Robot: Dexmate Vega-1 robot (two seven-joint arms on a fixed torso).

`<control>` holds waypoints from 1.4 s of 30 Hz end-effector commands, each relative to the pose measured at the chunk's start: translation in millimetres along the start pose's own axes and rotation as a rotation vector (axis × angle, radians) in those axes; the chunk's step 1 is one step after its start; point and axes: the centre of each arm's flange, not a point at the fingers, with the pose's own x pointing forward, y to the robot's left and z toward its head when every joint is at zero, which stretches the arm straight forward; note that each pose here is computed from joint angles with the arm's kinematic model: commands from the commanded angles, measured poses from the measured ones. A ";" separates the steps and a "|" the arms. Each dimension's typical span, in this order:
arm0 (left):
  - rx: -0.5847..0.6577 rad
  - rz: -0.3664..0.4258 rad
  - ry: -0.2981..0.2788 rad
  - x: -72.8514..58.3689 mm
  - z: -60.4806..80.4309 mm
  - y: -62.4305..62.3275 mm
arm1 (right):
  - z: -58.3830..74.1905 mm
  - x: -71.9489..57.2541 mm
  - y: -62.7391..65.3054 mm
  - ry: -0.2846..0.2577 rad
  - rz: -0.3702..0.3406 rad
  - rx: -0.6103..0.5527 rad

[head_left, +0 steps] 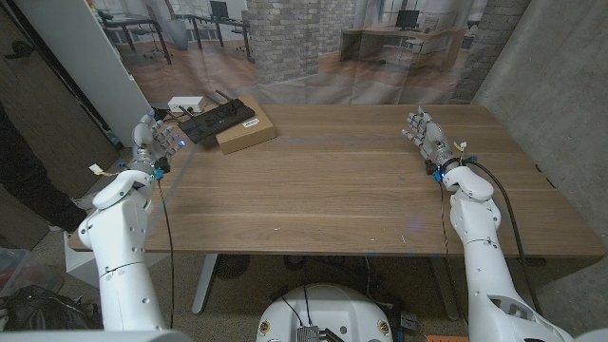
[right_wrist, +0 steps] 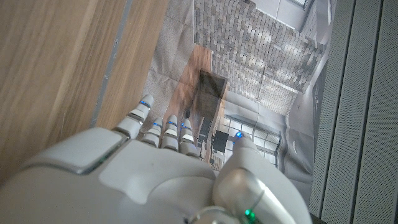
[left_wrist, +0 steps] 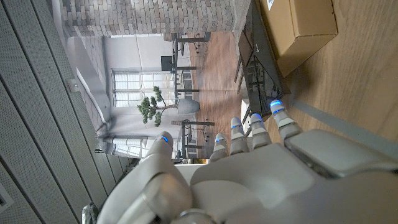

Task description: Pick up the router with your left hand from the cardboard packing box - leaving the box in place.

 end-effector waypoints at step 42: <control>-0.689 -0.066 0.067 31.9 -75.4 31.1 | 19.5 15.8 -0.9 0.017 -0.017 -0.056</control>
